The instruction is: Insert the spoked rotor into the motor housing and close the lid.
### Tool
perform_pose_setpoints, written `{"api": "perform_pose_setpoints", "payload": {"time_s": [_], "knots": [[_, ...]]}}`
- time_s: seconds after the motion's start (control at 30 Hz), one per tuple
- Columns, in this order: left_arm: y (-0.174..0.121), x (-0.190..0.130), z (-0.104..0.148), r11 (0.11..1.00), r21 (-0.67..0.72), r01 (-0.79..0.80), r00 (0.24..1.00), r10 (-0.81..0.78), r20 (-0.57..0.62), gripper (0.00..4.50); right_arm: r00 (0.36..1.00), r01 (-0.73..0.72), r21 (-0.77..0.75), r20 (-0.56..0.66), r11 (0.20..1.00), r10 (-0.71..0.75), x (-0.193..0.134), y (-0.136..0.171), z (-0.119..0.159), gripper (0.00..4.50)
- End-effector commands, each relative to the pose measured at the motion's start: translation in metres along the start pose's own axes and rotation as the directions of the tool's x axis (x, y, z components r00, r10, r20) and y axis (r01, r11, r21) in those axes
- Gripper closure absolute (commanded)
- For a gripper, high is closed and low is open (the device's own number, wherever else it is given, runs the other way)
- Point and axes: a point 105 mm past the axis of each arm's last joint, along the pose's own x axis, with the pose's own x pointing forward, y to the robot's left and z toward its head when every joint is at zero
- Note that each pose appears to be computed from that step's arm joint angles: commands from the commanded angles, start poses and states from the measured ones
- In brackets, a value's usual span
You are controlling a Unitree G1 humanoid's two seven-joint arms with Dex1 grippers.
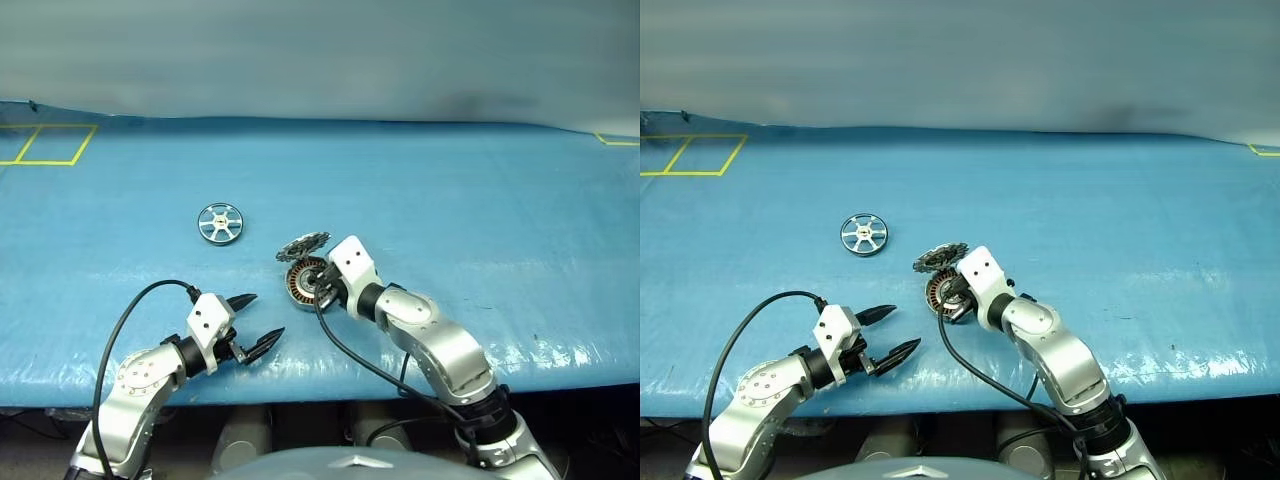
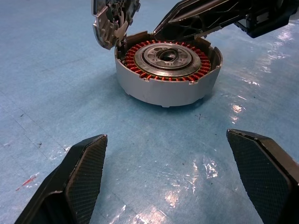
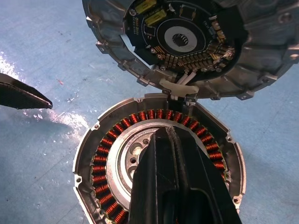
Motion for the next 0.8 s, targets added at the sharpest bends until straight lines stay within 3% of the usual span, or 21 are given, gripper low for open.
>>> {"api": "perform_pose_setpoints", "payload": {"time_s": [0.03, 0.8], "knots": [[-0.001, 0.000, 0.005, 1.000, 0.017, 0.001, 1.000, -0.001, 0.015, 0.00, 0.999, -0.017, -0.028, 0.046, 0.999, 0.019, 0.003, 0.004, 0.012, 4.45], [-0.002, -0.001, 0.004, 1.000, 0.013, 0.006, 1.000, -0.006, 0.012, 0.00, 1.000, -0.014, -0.009, -0.007, 1.000, 0.014, -0.006, 0.001, -0.007, 4.45]]}}
